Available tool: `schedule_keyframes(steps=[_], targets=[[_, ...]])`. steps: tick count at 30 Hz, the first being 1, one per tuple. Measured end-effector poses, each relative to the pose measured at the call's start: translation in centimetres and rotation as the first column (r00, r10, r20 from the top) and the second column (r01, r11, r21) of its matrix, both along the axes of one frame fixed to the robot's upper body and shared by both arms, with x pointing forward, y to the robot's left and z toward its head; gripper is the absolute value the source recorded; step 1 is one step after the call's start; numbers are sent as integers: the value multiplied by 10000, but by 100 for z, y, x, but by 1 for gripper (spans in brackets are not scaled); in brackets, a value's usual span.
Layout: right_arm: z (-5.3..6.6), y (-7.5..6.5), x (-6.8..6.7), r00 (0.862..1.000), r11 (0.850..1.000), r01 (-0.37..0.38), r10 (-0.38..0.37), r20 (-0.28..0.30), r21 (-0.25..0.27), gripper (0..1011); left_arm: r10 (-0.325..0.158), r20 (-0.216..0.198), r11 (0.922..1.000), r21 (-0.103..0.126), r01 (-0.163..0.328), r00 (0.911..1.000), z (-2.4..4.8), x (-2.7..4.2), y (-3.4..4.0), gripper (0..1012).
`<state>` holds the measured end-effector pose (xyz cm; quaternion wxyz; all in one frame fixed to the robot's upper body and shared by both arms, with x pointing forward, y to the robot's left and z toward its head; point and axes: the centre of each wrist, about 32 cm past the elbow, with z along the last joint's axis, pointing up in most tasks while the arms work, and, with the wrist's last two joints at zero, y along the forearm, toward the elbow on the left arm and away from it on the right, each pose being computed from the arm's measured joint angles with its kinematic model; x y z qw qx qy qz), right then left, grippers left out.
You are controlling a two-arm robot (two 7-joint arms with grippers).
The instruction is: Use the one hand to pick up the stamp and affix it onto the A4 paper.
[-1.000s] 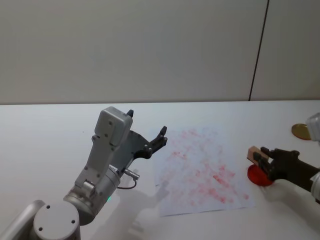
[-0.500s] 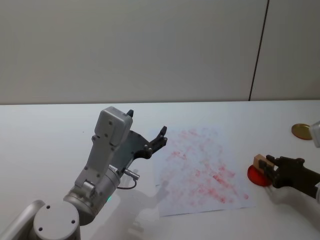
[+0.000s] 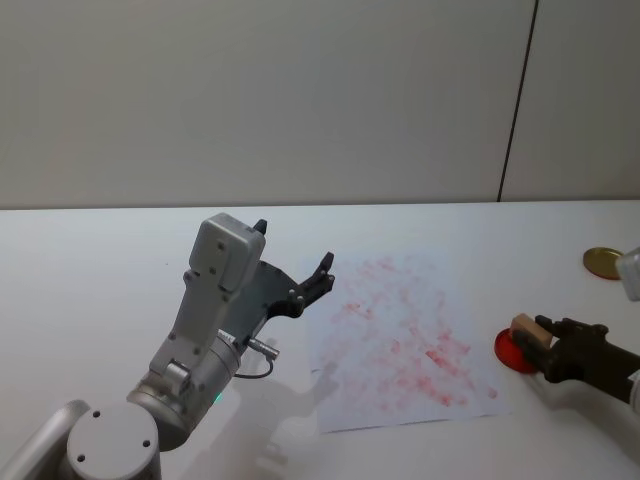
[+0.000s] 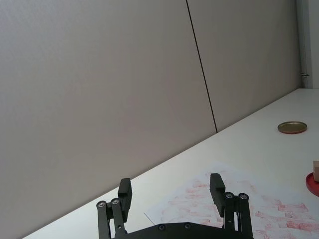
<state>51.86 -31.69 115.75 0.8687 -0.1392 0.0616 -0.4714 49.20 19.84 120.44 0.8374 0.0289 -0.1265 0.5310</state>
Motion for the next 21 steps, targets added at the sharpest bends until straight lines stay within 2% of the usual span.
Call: schedule_keyframes(steps=[1, 5, 6, 9, 10, 12, 15, 18, 19, 21], targets=[[0, 0, 0, 10000, 10000, 0, 0, 0, 0, 407, 0, 0, 10000, 0, 0, 10000, 0, 0, 0, 993], [-5, 13, 3, 10000, 10000, 30, -30, -21, 22, 548, 0, 1, 10000, 0, 0, 10000, 0, 0, 0, 993], [-4, 16, 4, 10000, 10000, 42, -42, -18, 32, 609, 0, 0, 10000, 0, 0, 10000, 0, 0, 0, 993], [2, 22, 4, 10000, 10000, 58, -58, 21, 47, 669, 0, 0, 10000, 0, 0, 10000, 0, 0, 0, 993], [14, 28, 5, 9999, 10000, 60, -60, 87, 63, 729, 0, 0, 10000, 0, 0, 10000, 0, 0, 0, 993], [29, 35, 6, 9998, 9999, 68, -69, 176, 80, 764, 0, 0, 10000, 0, 0, 10000, 0, 0, 0, 993], [71, 54, 1, 9990, 9999, 74, -79, 443, 112, 877, 0, 0, 10000, 0, 0, 10000, 0, 0, 0, 993], [110, 69, -6, 9977, 9999, 77, -85, 666, 128, 927, 0, 1, 10000, 0, 0, 10000, 0, 0, 0, 993], [140, 82, -12, 9965, 9999, 81, -93, 836, 140, 981, 0, 0, 10000, 0, 0, 10000, 0, 0, 0, 993], [167, 94, -17, 9951, 9998, 97, -111, 982, 149, 1001, 0, 0, 10000, 0, 0, 10000, 0, 0, 0, 993]])
